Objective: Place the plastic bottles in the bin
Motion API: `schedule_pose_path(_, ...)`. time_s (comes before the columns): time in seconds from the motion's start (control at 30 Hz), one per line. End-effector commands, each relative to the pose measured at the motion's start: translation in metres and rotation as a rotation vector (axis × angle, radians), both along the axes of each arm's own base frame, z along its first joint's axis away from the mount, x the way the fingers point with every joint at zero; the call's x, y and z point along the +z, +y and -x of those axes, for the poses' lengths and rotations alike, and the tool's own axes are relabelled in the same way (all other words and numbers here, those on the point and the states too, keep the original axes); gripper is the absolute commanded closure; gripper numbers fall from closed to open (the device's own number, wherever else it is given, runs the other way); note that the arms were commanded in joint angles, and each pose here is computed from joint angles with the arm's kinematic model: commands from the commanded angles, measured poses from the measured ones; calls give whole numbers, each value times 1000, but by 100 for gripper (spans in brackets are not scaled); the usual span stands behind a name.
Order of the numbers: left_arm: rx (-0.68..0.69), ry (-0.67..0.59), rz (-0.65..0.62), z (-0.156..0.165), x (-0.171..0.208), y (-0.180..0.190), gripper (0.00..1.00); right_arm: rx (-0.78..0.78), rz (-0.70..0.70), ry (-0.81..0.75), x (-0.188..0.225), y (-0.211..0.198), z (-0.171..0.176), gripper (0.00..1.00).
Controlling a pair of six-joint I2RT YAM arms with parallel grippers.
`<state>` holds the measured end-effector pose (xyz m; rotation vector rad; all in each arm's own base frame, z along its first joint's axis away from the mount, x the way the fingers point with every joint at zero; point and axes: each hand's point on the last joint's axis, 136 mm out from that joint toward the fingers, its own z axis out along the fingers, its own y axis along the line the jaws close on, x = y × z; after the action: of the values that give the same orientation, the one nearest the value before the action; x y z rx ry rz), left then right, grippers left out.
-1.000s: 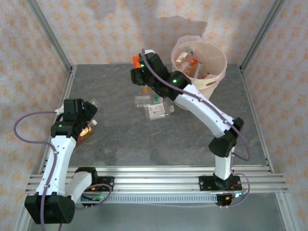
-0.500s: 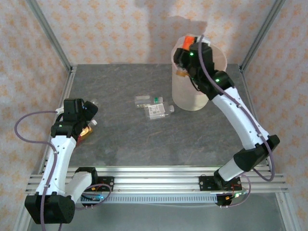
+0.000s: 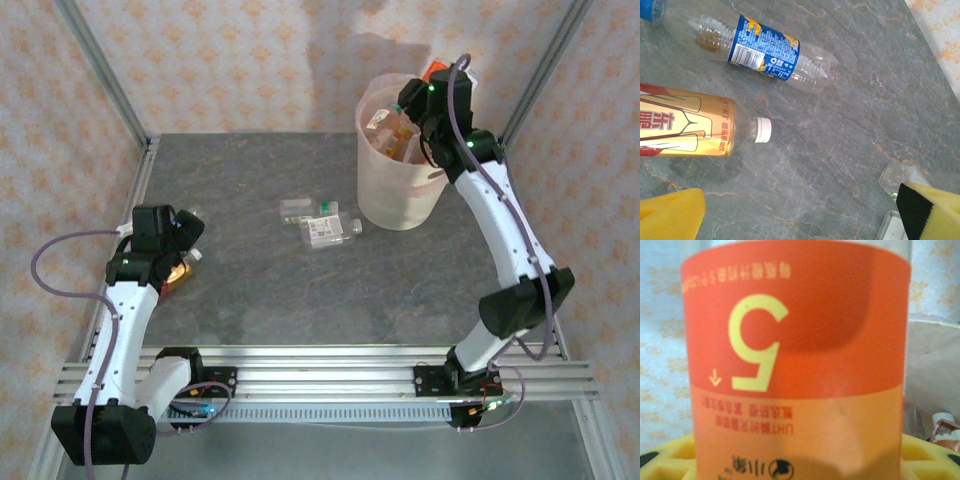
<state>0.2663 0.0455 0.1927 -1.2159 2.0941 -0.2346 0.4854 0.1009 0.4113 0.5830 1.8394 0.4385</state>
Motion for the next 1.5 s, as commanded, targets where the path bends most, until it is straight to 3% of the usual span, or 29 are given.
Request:
schedule_pose_path(0.0, -3, -11, 0, -1, 1, 1, 0, 13, -74, 46, -12, 3, -18, 58)
schedule_pose_path(0.33, -4, -6, -1, -1, -2, 1, 0, 19, -51, 181, -62, 10, -41, 49)
schedule_pose_path(0.53, -6, -3, -1, -1, -2, 1, 0, -10, -20, 204, -69, 2, -37, 22)
schedule_pose_path(0.7, -5, 2, 3, -2, -4, 0, 0, -29, 18, 205, -64, -5, -31, 12)
schedule_pose_path(1.07, -5, 0, 2, -2, -3, 0, 0, -56, 88, 156, -35, -21, -8, 8)
schedule_pose_path(1.23, -3, 1, 1, -2, -4, 1, 0, 16, 103, 140, -24, -15, 7, 0)
schedule_pose_path(1.47, 0, -2, -6, -3, -1, 2, 0, 127, 116, 139, -16, 4, 35, 1)
